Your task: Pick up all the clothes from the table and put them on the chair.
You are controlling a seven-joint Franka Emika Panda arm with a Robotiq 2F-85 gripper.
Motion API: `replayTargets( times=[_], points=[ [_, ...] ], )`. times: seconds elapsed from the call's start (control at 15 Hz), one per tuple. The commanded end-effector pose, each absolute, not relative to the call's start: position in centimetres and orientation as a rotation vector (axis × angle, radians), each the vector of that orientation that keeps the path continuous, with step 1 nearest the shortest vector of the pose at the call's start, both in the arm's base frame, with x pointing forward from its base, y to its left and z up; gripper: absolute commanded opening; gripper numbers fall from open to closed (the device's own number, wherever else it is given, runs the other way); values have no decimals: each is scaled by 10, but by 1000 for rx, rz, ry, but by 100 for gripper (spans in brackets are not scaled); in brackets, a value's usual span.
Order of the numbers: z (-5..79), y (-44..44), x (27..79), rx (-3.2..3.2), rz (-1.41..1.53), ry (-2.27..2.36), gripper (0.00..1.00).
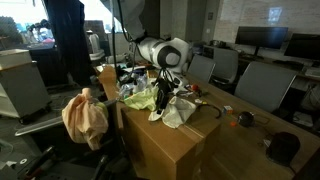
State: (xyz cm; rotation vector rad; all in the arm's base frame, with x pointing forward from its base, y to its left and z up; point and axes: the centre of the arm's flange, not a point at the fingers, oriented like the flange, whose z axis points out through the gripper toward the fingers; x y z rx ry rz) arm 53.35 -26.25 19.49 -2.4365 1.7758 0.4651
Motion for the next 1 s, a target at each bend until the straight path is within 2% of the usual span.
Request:
replayTargets(
  times=[0.0,0.93],
  points=[
    [193,-267,542,-2396,406,1855,100],
    [181,-295,539,-2409,248,2128,100]
  ],
)
